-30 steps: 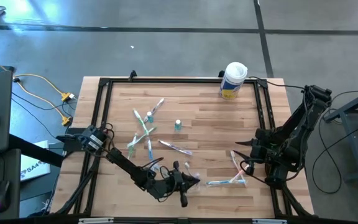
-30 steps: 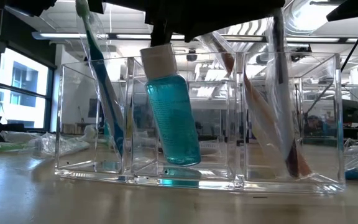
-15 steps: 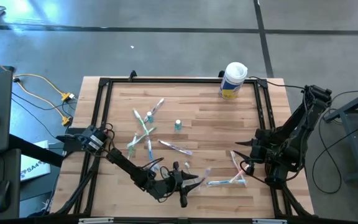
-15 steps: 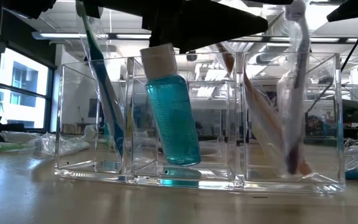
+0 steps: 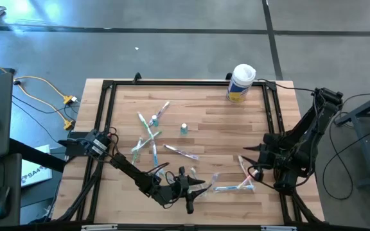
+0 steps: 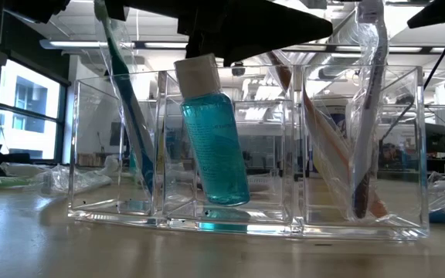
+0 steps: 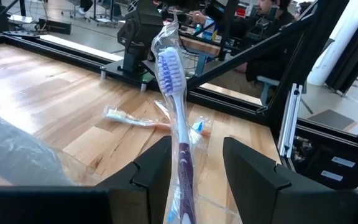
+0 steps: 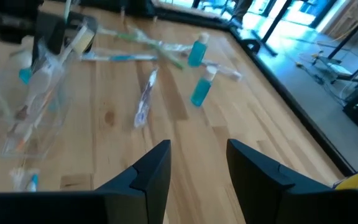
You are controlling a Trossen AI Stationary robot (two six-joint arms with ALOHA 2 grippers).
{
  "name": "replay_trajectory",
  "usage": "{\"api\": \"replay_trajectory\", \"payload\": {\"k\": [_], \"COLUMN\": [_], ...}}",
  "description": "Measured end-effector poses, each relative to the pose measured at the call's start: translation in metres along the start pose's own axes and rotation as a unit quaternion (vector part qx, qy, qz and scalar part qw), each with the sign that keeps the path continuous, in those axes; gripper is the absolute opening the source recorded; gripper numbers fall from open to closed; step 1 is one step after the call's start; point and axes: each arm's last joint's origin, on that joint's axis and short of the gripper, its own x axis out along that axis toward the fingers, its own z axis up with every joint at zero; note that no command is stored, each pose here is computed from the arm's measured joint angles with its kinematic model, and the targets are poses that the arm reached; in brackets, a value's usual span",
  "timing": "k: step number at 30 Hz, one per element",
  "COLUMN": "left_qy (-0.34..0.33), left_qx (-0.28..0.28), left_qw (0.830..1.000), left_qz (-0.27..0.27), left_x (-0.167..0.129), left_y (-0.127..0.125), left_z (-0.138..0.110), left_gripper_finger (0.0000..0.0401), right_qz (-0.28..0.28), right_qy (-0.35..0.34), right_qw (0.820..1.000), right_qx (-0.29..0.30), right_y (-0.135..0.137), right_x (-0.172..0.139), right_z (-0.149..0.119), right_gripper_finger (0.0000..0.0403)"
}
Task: Pick & Place toothbrushing station
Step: Put the orange toothbrush into the transparent organizer
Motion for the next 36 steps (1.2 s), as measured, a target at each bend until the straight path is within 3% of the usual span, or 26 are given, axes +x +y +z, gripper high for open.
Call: {"api": "replay_trajectory", "payload": {"k": [7, 11, 16, 23, 30, 36], "left_qy": [-0.011, -0.022, -0.024, -0.020, -0.024, -0.018], "left_qx": [0.050, 0.083, 0.130, 0.172, 0.160, 0.175], "left_qw": [0.999, 0.996, 0.991, 0.982, 0.983, 0.978], "left_qz": [0.000, -0.006, 0.019, 0.077, 0.087, 0.115], "left_x": [0.001, 0.000, -0.007, -0.031, -0.058, -0.074], "left_y": [-0.007, -0.018, -0.030, -0.054, -0.066, -0.064], "left_z": [0.012, 0.024, 0.033, 0.059, 0.086, 0.109], "left_gripper_finger": [0.0145, 0.0145, 0.0145, 0.0145, 0.0145, 0.0145], "right_qz": [0.024, 0.077, 0.162, 0.214, 0.168, 0.045], "right_qy": [0.018, 0.039, 0.088, 0.153, 0.232, 0.268], "right_qw": [1.000, 0.995, 0.978, 0.951, 0.936, 0.931], "right_qx": [-0.005, 0.045, 0.103, 0.159, 0.203, 0.244], "right_y": [0.001, -0.002, -0.007, -0.013, -0.016, -0.025], "right_x": [-0.002, -0.013, -0.026, -0.037, -0.035, -0.029], "right_z": [-0.001, 0.003, 0.007, 0.003, -0.008, -0.020], "right_gripper_finger": [0.0149, 0.0149, 0.0149, 0.0149, 0.0149, 0.0149]}}
